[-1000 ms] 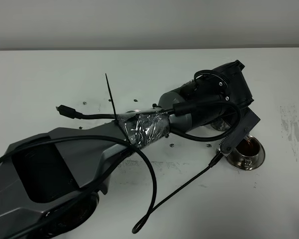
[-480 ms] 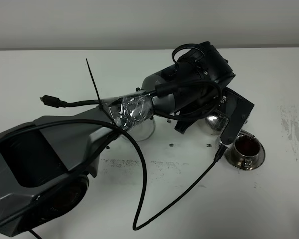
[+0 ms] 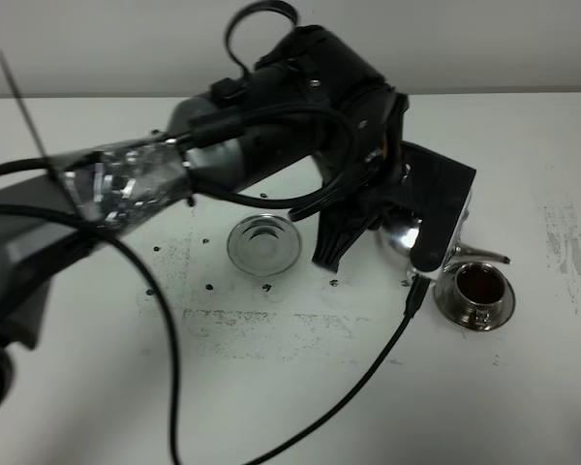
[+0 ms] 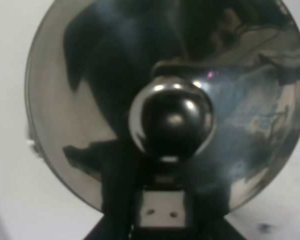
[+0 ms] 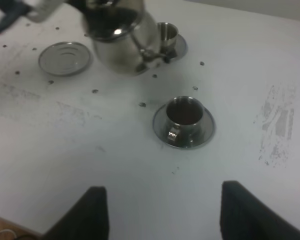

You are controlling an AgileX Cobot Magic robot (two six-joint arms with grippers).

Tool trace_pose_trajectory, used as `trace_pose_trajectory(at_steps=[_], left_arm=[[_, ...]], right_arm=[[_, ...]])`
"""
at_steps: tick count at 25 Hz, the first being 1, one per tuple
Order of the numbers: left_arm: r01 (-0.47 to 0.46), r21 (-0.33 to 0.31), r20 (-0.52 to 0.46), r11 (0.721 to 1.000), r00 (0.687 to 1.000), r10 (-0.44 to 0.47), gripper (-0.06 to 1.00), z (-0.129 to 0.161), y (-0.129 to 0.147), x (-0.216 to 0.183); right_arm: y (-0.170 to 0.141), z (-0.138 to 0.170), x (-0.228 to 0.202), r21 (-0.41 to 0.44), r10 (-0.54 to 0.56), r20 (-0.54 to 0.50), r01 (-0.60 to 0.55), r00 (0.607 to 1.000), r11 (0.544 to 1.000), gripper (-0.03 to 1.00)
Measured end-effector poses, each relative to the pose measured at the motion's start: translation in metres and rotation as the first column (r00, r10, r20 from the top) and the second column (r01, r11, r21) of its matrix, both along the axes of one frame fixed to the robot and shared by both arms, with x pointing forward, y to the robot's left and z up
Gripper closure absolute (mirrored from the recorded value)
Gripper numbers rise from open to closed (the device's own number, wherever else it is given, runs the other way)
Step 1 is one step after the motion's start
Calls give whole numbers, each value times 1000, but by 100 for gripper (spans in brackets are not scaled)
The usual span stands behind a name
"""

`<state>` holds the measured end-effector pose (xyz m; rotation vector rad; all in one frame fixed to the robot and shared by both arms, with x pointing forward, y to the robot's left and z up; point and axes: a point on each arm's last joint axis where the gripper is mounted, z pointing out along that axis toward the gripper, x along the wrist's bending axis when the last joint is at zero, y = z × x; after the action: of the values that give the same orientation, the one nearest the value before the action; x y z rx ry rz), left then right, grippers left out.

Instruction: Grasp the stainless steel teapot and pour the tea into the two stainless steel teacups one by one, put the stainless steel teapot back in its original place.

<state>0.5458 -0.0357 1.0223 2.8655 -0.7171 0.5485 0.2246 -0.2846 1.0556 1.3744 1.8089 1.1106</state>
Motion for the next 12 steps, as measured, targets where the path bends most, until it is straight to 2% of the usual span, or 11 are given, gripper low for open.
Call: trace_pose_trajectory(at_steps=[6, 12], left_arm=[[-69, -54, -166, 996, 984, 60, 77, -23, 9, -24], [-103, -42, -199, 994, 976, 93, 77, -52, 16, -31]], right_arm=[[0, 0, 0, 0, 0, 0, 0, 1000, 1000, 49], [0, 0, 0, 0, 0, 0, 0, 1000, 1000, 49]])
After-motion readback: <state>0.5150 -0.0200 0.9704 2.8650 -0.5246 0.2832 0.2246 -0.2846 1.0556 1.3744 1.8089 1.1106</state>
